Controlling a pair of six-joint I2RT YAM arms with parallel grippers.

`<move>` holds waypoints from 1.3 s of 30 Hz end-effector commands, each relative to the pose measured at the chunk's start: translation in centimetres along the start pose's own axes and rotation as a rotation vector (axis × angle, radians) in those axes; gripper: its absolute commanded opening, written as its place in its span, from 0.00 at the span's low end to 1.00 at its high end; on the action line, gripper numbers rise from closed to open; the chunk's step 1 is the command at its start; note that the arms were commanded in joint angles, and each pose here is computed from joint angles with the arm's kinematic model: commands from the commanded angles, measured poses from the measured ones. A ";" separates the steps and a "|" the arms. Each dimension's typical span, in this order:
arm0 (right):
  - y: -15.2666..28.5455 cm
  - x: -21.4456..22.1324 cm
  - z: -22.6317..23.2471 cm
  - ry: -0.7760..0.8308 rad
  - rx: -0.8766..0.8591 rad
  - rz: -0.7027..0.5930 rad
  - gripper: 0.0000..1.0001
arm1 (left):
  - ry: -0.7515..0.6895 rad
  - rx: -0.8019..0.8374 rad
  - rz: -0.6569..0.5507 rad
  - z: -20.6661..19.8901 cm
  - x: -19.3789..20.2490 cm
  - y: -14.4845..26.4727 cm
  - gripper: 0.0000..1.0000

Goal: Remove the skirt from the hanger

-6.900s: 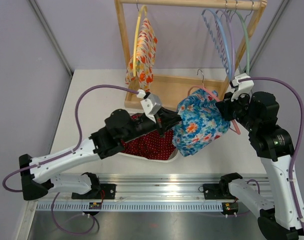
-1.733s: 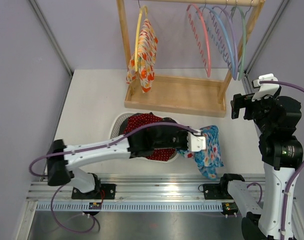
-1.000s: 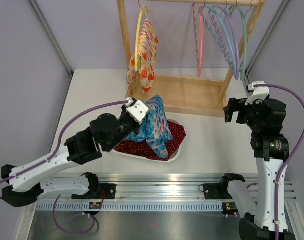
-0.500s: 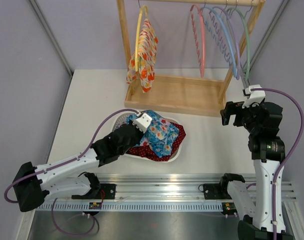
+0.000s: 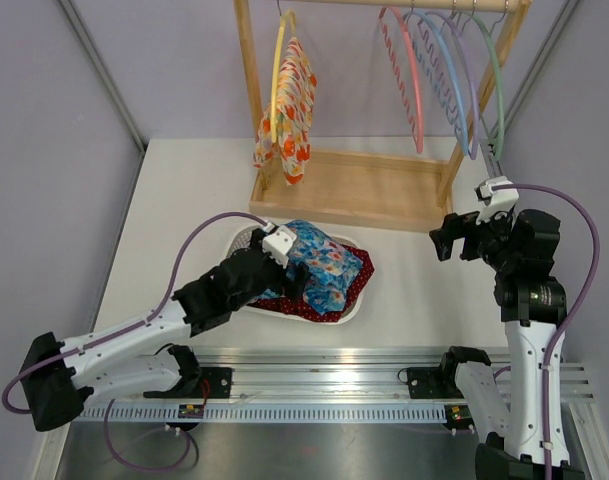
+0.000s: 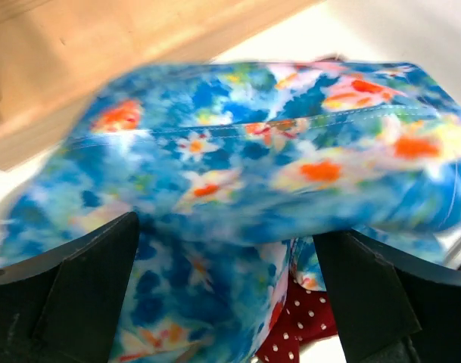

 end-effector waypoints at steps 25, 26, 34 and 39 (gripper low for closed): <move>0.1 4.6 7.1 0.083 -0.464 0.025 0.99 | 0.406 -0.171 -0.388 7.7 -31.0 7.1 0.95; 0.0 4.7 7.1 0.084 -0.463 0.024 0.99 | 0.410 -0.158 -0.391 7.9 -31.6 6.4 0.94; -0.1 4.9 7.1 0.075 -0.464 0.035 0.99 | 0.432 -0.141 -0.385 9.7 -35.8 0.7 0.84; 0.0 4.9 7.2 0.076 -0.468 0.032 0.99 | 0.405 -0.250 -0.398 12.1 -35.7 -1.3 0.73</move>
Point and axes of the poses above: each gripper's point midway between its finger pads, its own y axis back along the fingers, its own z axis along the line the jaws close on, x = y × z, the point moved 1 cm from there along y, back along the fingers, and after that the axes turned 8 degrees about y, right-handed, at the moved point
